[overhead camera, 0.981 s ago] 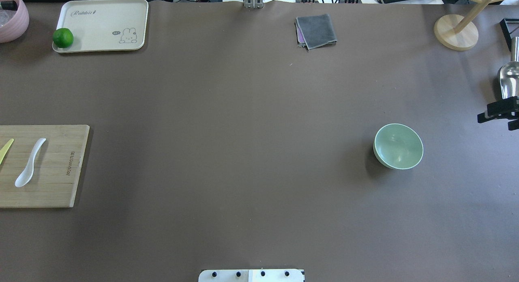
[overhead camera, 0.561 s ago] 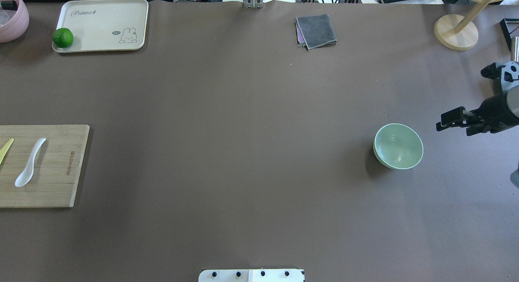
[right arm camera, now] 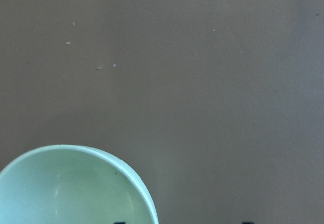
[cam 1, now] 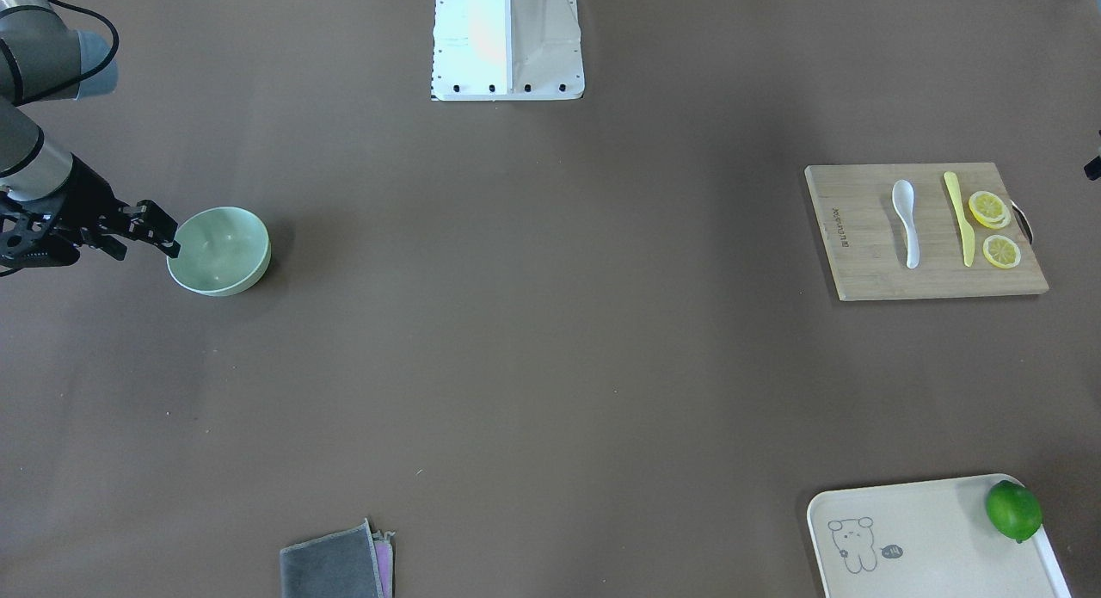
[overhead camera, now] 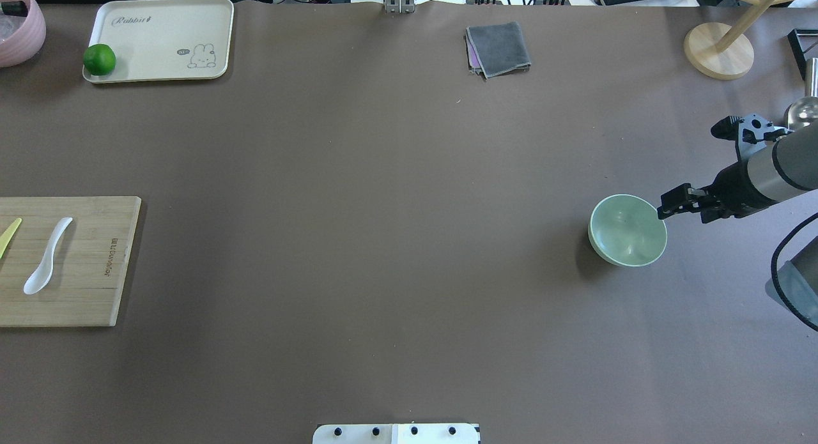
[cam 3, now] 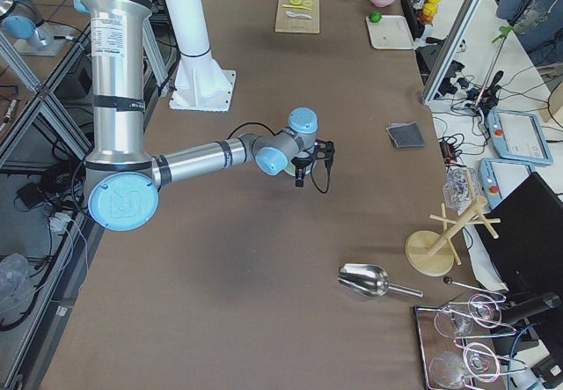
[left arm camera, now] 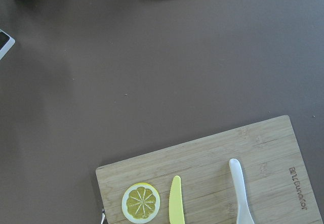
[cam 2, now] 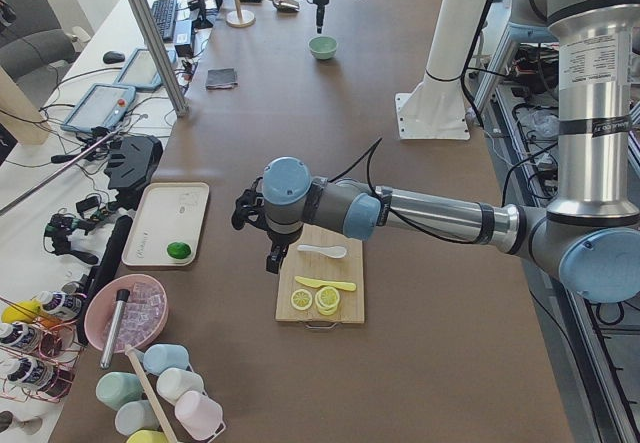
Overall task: Place spoon in bowl
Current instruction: 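Reach the right gripper to the pale green bowl and grip its rim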
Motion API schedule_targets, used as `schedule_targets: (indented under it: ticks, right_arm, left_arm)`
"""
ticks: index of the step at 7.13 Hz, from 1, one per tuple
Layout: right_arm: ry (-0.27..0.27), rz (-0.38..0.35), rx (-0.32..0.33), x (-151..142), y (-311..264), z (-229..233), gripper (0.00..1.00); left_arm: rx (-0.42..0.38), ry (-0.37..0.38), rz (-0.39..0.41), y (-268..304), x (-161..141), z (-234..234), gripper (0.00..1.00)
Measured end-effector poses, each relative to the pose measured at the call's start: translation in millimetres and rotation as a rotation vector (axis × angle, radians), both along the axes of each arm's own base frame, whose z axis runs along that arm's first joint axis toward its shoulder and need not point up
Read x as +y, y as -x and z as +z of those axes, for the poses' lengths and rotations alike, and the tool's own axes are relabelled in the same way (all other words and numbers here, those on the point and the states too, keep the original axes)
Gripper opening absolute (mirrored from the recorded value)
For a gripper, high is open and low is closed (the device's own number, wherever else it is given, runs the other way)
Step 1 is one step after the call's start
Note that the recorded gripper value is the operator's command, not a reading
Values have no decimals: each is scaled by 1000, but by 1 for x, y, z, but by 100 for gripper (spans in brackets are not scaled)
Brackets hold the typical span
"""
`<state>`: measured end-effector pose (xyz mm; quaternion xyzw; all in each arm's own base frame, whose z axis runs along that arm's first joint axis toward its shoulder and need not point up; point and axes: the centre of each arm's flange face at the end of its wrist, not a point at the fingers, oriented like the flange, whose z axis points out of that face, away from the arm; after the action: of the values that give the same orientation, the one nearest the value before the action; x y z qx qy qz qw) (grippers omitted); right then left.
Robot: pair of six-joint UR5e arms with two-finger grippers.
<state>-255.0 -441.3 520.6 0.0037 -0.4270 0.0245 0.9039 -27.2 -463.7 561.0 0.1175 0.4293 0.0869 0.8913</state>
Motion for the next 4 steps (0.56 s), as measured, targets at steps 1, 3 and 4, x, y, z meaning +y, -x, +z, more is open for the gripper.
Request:
schedule_targets:
  ticks: [1,3,4]
  right_arm:
    - [0,-11,1,2,6,1,64]
    - [1,-26,1,5,14,1,23]
    - [-1,-30,-2,5,17,-1,0]
  left_arm:
    - [0,0,0,0,0,0,98]
    - [0,4,-1,0,0,1,98]
    - [2,15,-8,-1,-1,2,98]
